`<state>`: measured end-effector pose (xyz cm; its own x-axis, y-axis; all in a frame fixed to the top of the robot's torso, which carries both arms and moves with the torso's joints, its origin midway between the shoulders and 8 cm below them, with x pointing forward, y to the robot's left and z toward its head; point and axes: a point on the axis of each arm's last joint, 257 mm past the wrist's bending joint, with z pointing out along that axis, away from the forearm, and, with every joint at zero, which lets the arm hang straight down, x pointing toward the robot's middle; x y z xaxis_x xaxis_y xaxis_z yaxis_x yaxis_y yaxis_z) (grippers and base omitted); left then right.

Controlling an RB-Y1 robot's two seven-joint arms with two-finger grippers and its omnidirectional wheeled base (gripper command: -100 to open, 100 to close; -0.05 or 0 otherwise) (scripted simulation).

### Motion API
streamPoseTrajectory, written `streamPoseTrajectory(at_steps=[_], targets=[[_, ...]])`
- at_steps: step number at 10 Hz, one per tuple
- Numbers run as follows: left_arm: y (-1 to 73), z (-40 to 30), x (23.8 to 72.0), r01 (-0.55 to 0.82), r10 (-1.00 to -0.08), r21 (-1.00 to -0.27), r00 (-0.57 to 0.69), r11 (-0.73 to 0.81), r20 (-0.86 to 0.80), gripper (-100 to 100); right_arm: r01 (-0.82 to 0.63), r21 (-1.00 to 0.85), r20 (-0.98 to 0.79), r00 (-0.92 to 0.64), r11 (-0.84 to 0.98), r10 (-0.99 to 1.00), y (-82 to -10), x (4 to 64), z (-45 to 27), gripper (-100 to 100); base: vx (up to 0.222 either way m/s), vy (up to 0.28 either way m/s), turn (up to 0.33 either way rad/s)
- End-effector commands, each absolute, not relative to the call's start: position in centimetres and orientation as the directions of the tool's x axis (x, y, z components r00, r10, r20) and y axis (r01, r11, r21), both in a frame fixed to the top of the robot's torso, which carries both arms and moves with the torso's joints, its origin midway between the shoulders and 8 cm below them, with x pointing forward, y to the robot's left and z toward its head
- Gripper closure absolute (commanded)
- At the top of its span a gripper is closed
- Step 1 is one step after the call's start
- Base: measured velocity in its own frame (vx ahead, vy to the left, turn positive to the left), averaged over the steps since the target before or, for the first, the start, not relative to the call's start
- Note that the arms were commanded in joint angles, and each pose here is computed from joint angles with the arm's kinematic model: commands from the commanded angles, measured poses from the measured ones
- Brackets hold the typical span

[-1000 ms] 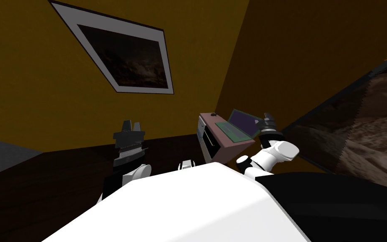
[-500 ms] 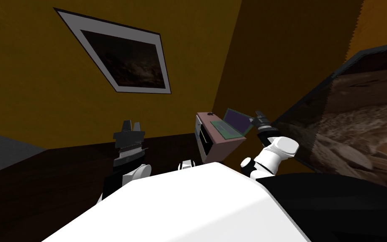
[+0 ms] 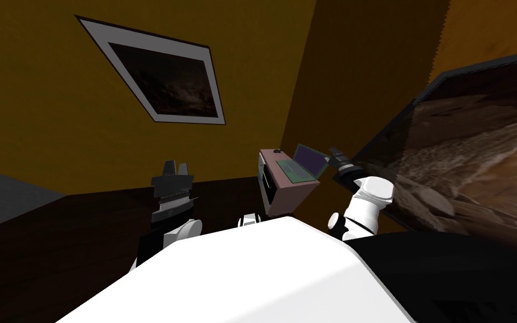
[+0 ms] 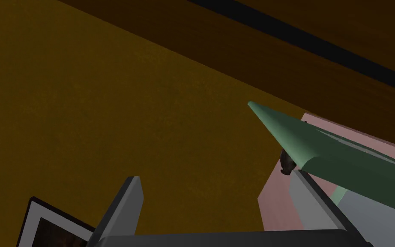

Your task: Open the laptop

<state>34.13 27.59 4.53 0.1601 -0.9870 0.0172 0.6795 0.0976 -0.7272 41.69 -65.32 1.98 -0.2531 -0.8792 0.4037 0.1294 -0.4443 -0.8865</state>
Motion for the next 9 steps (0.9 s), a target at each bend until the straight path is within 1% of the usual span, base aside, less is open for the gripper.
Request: streamPoseTrajectory(at_steps=[1, 2, 7, 8, 9], targets=[[27.6, 4.5, 34.1, 0.680, -0.987, -0.727, 0.160, 0.098, 0.017, 0, 0.079, -0.872, 0.469, -0.150, -0.483, -0.871, -63.1, 43.5, 0.7, -100, -0.109, -0.170, 0.035], [27.6, 4.5, 34.1, 0.679, -0.987, -0.727, 0.160, 0.098, 0.017, 0, 0.078, -0.872, 0.470, -0.142, -0.483, -0.871, -62.8, 43.7, 0.5, -100, -0.074, -0.097, 0.001], [27.6, 4.5, 34.1, 0.680, -0.987, -0.727, 0.160, 0.097, 0.017, 0, 0.006, -0.842, 0.539, 0.017, -0.539, -0.842, -59.2, 45.6, -2.3, -100, -0.068, -0.100, 0.017], [27.6, 4.5, 34.1, 0.680, -0.987, -0.727, 0.160, 0.097, 0.017, 0, 0.014, -0.854, 0.521, 0.006, -0.521, -0.854, -59.2, 45.7, -2.7, -100, -0.032, -0.008, 0.042], [27.6, 4.5, 34.1, 0.679, -0.987, -0.727, 0.160, 0.097, 0.017, 0, -0.010, -0.854, 0.520, -0.022, -0.520, -0.854, -60.4, 45.9, -2.8, -100, -0.079, 0.007, 0.297]])
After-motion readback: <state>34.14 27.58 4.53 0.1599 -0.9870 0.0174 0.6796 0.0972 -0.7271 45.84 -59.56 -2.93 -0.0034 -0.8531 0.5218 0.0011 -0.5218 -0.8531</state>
